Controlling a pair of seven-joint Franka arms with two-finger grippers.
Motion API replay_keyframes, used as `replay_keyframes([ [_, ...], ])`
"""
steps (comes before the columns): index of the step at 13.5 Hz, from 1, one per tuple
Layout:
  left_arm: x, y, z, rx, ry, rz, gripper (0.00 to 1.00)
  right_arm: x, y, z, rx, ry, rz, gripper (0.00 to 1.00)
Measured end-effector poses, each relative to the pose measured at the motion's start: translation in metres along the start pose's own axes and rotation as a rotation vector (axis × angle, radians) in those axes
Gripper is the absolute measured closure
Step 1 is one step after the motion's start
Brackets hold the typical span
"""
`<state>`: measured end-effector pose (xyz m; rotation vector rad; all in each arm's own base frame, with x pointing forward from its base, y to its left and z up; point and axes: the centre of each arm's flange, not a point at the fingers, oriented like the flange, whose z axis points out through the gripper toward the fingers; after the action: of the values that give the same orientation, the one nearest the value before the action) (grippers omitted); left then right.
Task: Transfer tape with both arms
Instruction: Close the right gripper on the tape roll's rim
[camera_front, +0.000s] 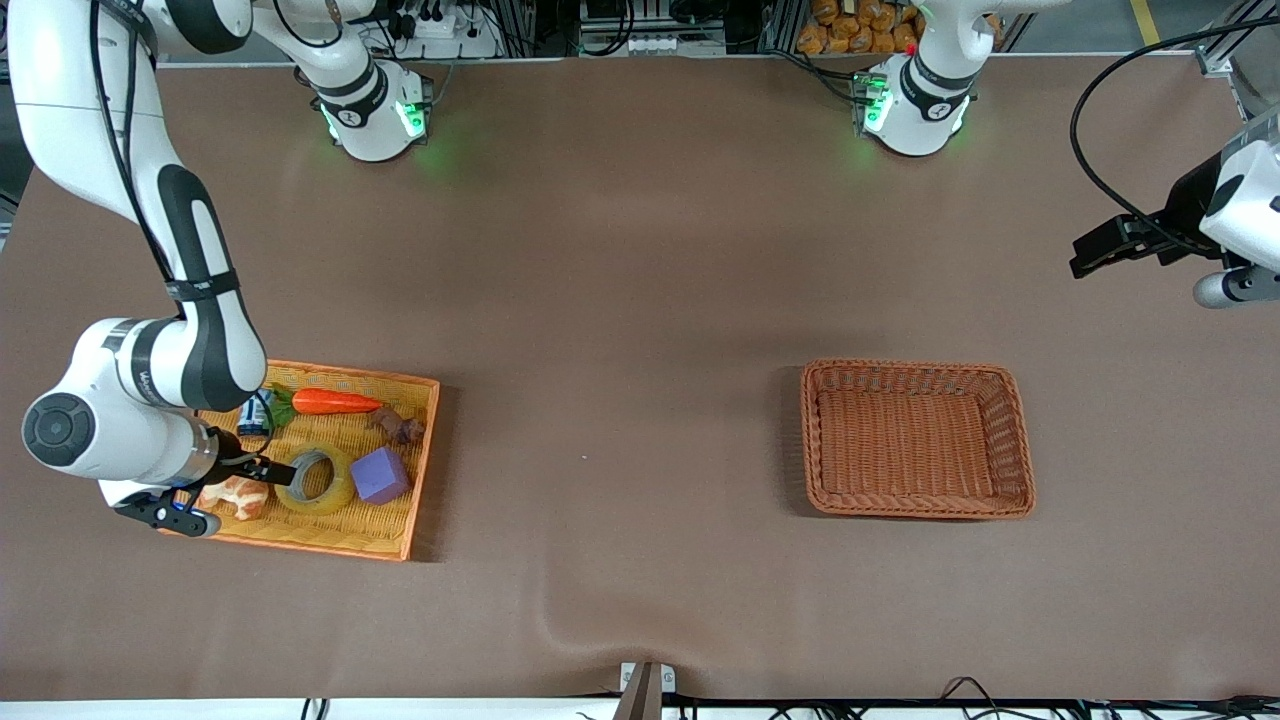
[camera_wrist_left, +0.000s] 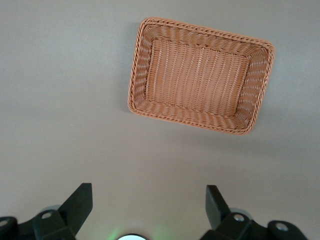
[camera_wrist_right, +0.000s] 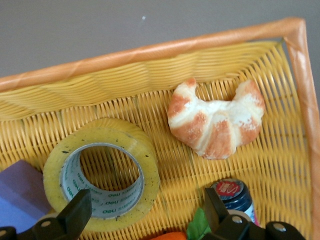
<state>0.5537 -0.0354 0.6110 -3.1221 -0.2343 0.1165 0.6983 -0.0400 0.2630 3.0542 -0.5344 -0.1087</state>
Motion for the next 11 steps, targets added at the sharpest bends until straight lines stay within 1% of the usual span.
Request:
replay_keyframes([
  [3,0.001,0.000,0.001,0.000,-0.003,-0.001,0.00,-0.004,0.001,0.013,-0.004,-0.014,0.074,0.00],
  [7,0.004,0.000,0.005,0.001,-0.005,-0.001,0.00,-0.016,0.008,0.041,-0.009,-0.025,0.088,0.00],
  [11,0.004,0.000,0.006,0.001,-0.006,-0.002,0.00,-0.018,0.009,0.051,0.011,0.009,0.098,0.00],
])
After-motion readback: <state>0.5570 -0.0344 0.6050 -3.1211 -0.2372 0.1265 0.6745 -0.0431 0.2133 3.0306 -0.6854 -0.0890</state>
